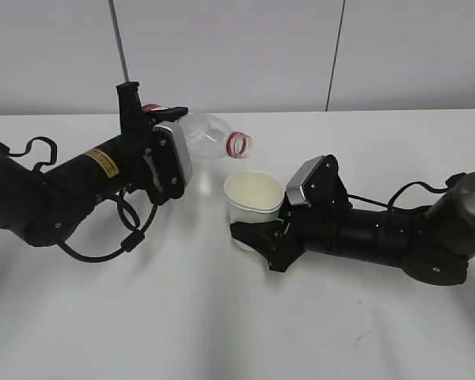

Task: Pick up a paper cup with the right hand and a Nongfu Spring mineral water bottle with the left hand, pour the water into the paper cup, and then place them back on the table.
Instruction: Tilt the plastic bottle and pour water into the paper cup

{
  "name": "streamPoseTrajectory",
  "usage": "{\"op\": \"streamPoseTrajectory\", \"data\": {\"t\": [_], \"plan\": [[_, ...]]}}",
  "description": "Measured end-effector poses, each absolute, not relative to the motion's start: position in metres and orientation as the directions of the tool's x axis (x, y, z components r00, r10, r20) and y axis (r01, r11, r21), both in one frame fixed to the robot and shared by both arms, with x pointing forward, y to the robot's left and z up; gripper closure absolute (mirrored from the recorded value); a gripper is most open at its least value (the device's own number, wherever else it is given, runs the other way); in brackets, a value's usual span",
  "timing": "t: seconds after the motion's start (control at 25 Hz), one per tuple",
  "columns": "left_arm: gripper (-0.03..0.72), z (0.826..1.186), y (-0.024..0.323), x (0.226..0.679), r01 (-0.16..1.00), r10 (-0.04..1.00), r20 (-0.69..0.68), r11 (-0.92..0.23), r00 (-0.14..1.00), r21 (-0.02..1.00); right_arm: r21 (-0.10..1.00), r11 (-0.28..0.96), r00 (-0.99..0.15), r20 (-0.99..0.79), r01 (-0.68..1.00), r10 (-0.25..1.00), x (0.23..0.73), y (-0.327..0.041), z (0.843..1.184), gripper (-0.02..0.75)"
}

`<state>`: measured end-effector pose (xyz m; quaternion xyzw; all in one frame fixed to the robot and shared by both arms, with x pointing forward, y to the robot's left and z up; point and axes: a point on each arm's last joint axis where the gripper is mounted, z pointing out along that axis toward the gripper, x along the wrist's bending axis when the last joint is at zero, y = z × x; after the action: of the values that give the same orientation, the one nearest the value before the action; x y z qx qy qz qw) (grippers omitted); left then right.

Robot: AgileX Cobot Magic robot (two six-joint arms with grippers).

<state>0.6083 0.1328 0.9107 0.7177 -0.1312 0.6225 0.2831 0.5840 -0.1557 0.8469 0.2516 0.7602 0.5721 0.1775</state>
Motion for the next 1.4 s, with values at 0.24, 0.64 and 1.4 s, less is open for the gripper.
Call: {"op": "streamPoseTrajectory", "data": {"t": [0.24, 0.64, 1.4], "plan": [[0.392, 0.9109, 0.1329, 0.6082, -0.555, 0.099, 0.985, -0.816, 0.143, 0.163, 0.959, 0.22, -0.81, 0.018, 0.18, 0.586, 0.584, -0.1558, 0.8467, 0.232], [0.392, 0.9109, 0.1329, 0.6082, -0.565, 0.025, 0.996, -0.822, 0.091, 0.072, 0.959, 0.22, -0.81, 0.018, 0.18, 0.586, 0.584, -0.1558, 0.8467, 0.232], [0.393, 0.9138, 0.1346, 0.6094, -0.549, 0.033, 0.998, -0.834, 0.057, 0.059, 0.958, 0.221, -0.809, 0.018, 0.182, 0.587, 0.5841, -0.1559, 0.8466, 0.232]]}}
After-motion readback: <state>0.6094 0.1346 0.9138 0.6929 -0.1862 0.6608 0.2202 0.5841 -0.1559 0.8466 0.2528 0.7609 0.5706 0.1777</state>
